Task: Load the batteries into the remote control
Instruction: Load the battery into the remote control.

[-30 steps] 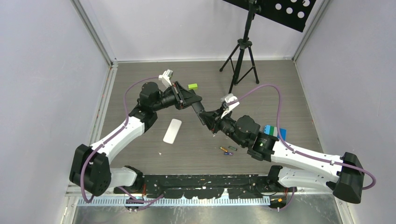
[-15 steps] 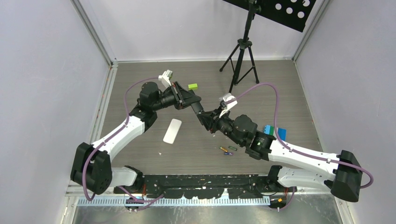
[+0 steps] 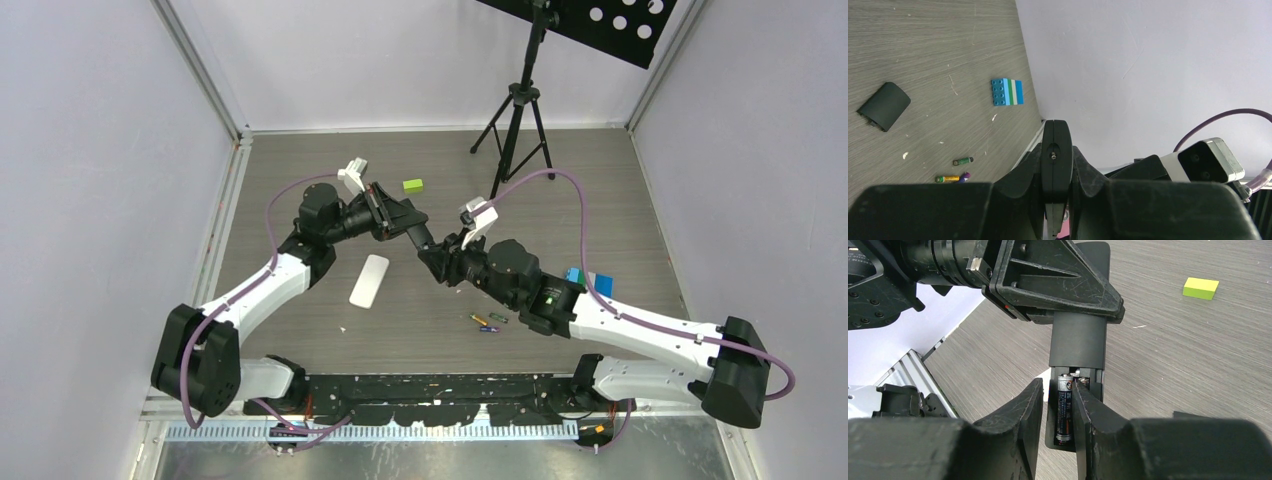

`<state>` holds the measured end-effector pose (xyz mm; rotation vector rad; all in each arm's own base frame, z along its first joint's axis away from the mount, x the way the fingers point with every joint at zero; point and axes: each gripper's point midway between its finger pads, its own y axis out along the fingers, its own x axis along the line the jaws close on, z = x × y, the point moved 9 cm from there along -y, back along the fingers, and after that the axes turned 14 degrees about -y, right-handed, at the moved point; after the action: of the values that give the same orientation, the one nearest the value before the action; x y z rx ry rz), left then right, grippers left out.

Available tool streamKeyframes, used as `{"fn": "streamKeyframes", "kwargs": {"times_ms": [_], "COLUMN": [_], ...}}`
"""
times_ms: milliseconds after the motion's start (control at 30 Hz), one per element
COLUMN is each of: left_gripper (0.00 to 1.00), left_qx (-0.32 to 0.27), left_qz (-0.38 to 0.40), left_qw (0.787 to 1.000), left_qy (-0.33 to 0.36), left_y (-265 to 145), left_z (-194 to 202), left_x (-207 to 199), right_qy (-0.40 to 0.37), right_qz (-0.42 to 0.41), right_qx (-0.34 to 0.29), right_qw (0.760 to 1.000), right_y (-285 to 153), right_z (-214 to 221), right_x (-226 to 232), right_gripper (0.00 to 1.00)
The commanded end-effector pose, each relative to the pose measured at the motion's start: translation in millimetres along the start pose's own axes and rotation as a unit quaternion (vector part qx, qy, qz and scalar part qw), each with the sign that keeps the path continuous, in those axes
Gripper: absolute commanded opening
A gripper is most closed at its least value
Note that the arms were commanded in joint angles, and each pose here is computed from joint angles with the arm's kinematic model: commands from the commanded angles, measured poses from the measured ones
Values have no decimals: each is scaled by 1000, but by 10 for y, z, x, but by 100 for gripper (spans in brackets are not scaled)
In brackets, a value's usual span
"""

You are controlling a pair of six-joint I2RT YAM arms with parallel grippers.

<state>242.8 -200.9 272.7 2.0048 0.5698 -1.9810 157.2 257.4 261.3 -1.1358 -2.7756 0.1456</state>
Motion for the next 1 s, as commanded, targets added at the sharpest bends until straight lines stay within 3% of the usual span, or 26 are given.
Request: {"fn": "streamKeyframes", "kwargs": {"times_ms": [0,200,967], "left_gripper": [0,0,0], "left_qx": [27,31,43], "left_qz": [96,88,80], "left_qw": [994,994,994], "left_qy": [48,58,65], "left_y": [-117,-124,-130], "left_z": [107,119,135], "left_x": [-462,-401,-360], "right_qy": [-2,17,40], "right_qz": [2,20,69], "right_qx": [82,88,46], "right_qw": [997,996,996], "right_y": [-56,-76,-129], "right_z": [226,119,-129], "right_x": [-35,-50,-184], "right_gripper": [35,46,54]}}
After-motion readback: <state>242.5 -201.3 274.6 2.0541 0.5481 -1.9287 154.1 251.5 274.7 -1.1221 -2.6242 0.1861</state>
